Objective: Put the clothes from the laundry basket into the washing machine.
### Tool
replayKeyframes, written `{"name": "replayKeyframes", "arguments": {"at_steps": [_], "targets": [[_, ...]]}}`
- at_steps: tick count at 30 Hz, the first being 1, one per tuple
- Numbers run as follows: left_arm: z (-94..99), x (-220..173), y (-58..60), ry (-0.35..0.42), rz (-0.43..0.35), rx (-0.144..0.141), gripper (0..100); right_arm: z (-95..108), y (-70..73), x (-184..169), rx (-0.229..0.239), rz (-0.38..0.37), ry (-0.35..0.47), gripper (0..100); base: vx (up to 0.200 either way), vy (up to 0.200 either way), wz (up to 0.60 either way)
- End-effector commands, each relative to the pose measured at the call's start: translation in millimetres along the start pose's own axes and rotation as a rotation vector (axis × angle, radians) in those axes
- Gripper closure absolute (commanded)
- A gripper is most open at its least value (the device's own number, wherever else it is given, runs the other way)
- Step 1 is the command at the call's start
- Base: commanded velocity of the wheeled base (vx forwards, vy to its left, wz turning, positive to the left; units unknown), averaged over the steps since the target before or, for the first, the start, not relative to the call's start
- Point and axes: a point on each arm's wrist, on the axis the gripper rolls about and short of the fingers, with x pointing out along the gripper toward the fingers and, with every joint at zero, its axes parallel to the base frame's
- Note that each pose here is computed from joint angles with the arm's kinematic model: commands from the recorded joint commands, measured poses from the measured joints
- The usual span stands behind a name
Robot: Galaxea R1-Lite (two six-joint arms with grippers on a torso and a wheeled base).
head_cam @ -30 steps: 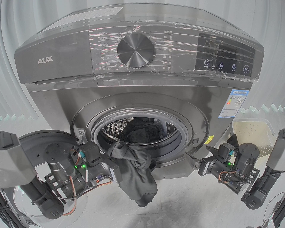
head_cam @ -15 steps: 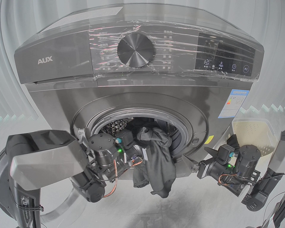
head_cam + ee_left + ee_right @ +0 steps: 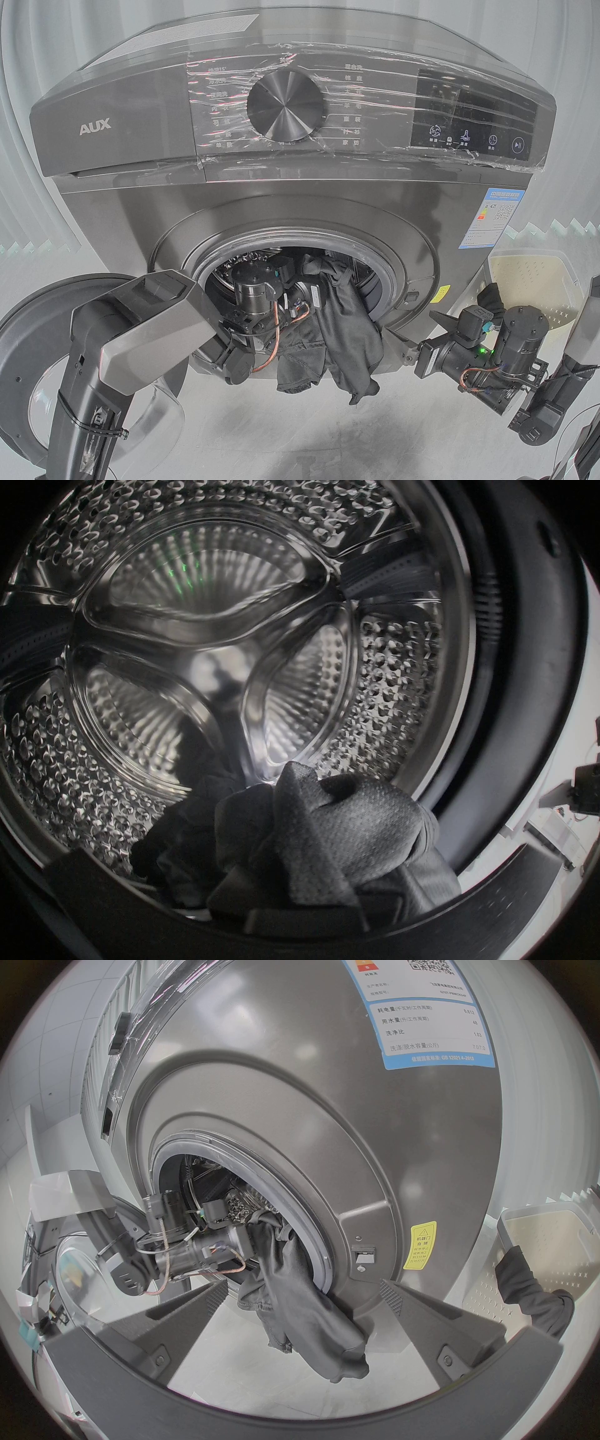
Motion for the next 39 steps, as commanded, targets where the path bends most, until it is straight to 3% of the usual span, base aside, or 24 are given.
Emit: {"name": "replayKeyframes", "arguments": {"at_steps": [1, 2, 5, 11, 18, 19, 22, 27, 28, 30, 33, 35, 39], "targets": [[-10.5, 25, 22.9, -0.014, 0.082, 0.003, 100, -1, -0.1, 1, -0.001, -0.001, 0.005, 0, 0.000, 0.000, 0.00], [-7.1, 36, 31.2, -0.044, 0.115, 0.007, 100, -1, -0.1, 1, -0.001, -0.001, 0.005, 0, 0.000, 0.000, 0.00], [-1.8, 50, 39.0, -0.063, 0.157, 0.013, 100, -2, 0.2, 1, -0.001, 0.000, 0.007, 0, 0.000, 0.000, 0.00], [16.1, 65, 40.2, -0.093, 0.180, 0.010, 100, -1, -0.5, 1, -0.002, -0.002, 0.005, 0, 0.000, 0.000, 0.00], [13.3, 65, 40.6, -0.070, 0.184, 0.011, 100, -1, -0.8, 1, -0.001, -0.002, 0.004, 0, 0.000, 0.000, 0.00], [13.2, 65, 40.7, -0.066, 0.186, 0.011, 0, -1, -0.8, 1, -0.001, -0.002, 0.004, 0, 0.000, 0.000, 0.00], [13.6, 64, 40.5, -0.062, 0.187, 0.005, 0, -1, -0.8, 1, -0.001, -0.002, 0.004, 0, 0.000, 0.000, 0.00], [12.3, 47, 36.2, 0.039, 0.189, 0.009, 0, -1, -1.5, 1, -0.001, -0.005, 0.003, 0, 0.000, 0.000, 0.00], [15.0, 36, 32.2, 0.115, 0.179, 0.012, 0, -1, -1.5, 2, -0.001, -0.005, 0.002, 0, 0.000, 0.000, 0.00], [14.1, 26, 28.6, 0.179, 0.147, 0.010, 0, -1, -1.1, 1, -0.001, -0.003, 0.002, 0, 0.000, 0.000, 0.00], [18.6, 14, 23.3, 0.222, 0.105, 0.007, 0, -1, -0.7, 1, -0.001, -0.002, 0.002, 0, 0.000, 0.000, 0.00], [14.4, 2, 14.9, 0.287, 0.051, 0.004, 0, -1, -0.3, 1, -0.001, 0.000, 0.002, 0, 0.000, 0.000, 0.00], [5.4, -9, 10.7, 0.354, 0.006, -0.001, 0, -1, -0.1, 1, -0.002, 0.001, 0.006, 0, 0.000, 0.000, 0.00]]}}
